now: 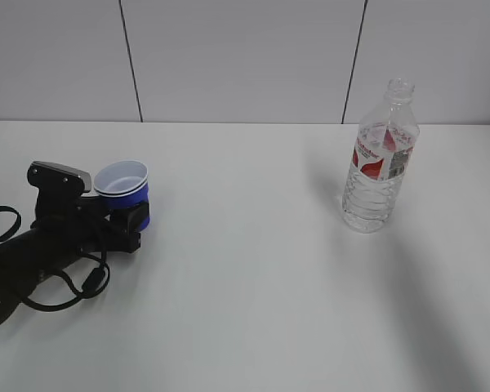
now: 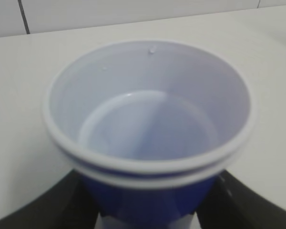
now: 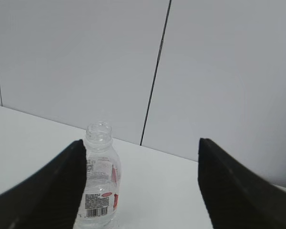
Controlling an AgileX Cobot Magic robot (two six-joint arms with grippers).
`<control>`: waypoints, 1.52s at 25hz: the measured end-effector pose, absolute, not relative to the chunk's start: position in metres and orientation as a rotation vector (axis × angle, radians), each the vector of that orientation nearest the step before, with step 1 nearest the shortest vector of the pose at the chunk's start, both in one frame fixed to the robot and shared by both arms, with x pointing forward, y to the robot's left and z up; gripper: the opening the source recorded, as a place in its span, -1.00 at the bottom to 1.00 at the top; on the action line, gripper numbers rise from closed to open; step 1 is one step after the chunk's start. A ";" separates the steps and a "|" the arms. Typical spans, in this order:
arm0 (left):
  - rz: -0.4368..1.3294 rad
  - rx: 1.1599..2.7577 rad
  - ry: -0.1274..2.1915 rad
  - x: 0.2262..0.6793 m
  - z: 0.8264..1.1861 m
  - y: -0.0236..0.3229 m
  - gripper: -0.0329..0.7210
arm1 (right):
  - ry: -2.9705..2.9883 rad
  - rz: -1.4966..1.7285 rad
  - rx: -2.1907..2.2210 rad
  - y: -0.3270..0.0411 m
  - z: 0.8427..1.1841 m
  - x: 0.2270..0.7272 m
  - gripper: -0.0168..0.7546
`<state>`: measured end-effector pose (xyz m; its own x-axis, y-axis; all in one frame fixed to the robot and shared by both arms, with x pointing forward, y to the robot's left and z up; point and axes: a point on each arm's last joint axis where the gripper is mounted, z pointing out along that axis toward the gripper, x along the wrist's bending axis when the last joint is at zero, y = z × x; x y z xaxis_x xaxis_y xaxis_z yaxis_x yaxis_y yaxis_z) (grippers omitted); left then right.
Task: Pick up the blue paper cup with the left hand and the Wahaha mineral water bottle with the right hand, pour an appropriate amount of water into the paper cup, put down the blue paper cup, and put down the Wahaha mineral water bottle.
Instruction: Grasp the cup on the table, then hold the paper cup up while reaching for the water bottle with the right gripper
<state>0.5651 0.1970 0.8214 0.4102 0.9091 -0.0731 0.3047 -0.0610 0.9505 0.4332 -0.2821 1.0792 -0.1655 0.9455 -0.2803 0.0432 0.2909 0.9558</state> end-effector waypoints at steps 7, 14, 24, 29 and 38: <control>0.709 1.604 1.098 0.557 0.829 0.199 0.23 | 1.497 1.068 0.958 -0.282 1.079 0.433 0.46; 0.722 1.588 1.041 0.536 0.867 0.203 0.22 | 1.496 1.071 0.970 -0.282 1.078 0.434 0.46; 0.744 1.615 0.976 0.497 0.928 0.211 0.22 | 1.508 1.074 0.997 -0.282 1.082 0.455 0.46; 0.739 1.578 0.924 0.472 0.973 0.214 0.22 | 1.439 1.151 0.983 -0.280 1.105 0.471 0.46; 0.755 1.543 0.782 0.438 1.022 0.217 0.22 | 1.449 1.201 0.920 -0.274 1.111 0.486 0.46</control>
